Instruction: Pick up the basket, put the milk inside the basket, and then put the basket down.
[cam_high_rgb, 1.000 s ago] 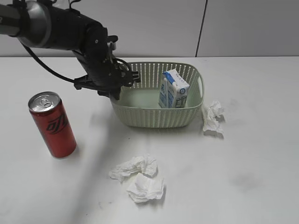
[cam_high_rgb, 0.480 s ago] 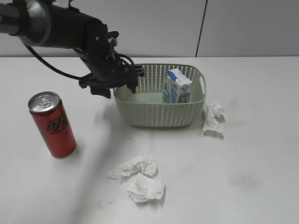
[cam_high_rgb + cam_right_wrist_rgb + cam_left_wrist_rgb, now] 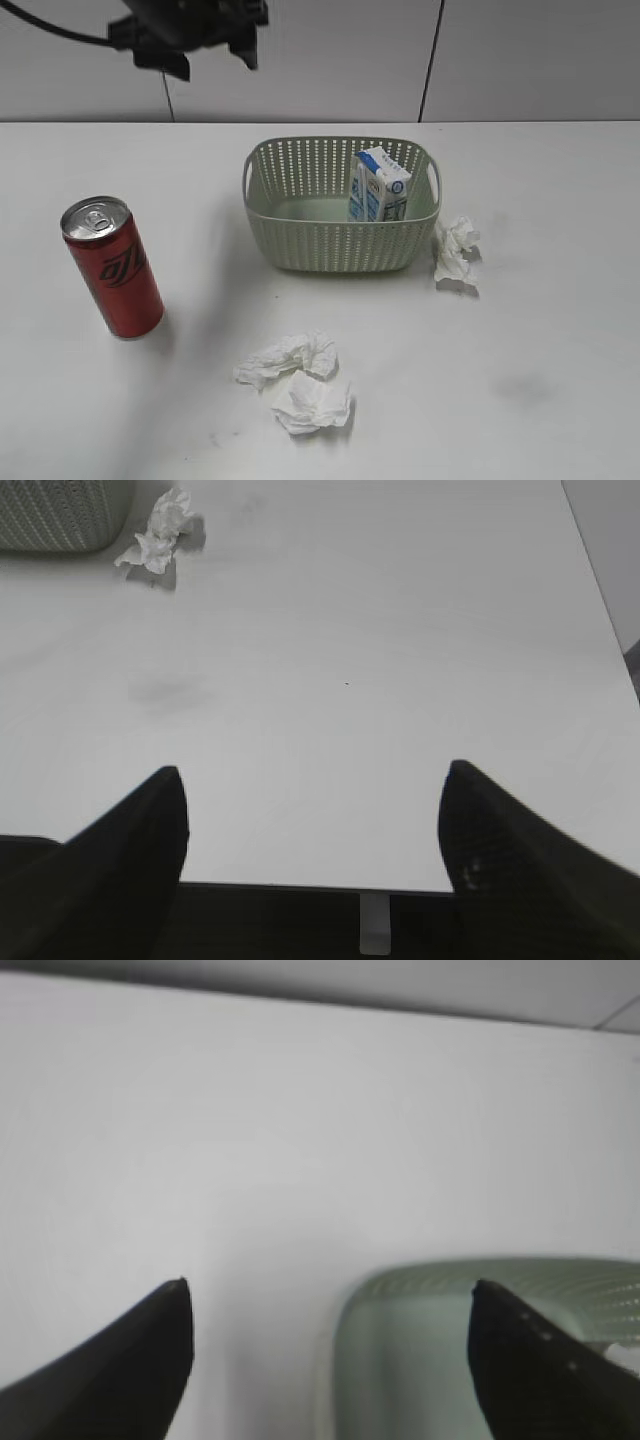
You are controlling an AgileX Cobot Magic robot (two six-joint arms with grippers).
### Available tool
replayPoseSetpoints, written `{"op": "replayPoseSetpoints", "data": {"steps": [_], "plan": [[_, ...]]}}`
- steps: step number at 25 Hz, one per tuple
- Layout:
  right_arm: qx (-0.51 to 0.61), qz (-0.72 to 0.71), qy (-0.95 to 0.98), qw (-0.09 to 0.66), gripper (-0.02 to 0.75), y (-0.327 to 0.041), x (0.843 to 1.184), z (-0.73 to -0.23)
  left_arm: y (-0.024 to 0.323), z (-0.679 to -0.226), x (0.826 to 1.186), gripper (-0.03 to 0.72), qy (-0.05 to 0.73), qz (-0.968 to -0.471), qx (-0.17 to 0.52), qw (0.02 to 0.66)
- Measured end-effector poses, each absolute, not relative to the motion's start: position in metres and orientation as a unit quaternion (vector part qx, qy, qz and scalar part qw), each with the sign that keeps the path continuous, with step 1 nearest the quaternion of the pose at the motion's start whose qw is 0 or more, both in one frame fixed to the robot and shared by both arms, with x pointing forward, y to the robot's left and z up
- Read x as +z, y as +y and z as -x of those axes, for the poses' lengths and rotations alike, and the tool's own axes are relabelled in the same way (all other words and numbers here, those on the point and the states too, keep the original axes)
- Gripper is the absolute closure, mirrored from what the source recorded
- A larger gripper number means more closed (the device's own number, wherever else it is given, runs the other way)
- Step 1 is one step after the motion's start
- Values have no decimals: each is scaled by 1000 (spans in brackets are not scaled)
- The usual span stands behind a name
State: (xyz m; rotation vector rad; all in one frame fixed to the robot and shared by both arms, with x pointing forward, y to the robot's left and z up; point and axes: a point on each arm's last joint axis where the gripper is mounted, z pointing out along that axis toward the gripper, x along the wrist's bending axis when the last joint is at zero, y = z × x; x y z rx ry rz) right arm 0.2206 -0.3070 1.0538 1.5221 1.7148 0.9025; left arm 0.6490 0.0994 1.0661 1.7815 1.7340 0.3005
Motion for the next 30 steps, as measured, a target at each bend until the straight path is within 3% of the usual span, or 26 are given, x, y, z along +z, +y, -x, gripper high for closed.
{"op": "replayPoseSetpoints", "data": {"steps": [6,16,23,30], "plan": [[367,-571,646,350,147,-306,1055,-227,140,-640,1132,44,611,-695,179,335],[378,-559,643,363,146,-305,1053,-233,223,-612,1186,53,623,-673,266,298],[378,-558,643,364,146,-304,1052,-233,283,-580,1183,53,655,-657,274,255],[379,-557,643,364,146,-304,1053,-233,298,-502,1171,63,642,-677,276,231]]}}
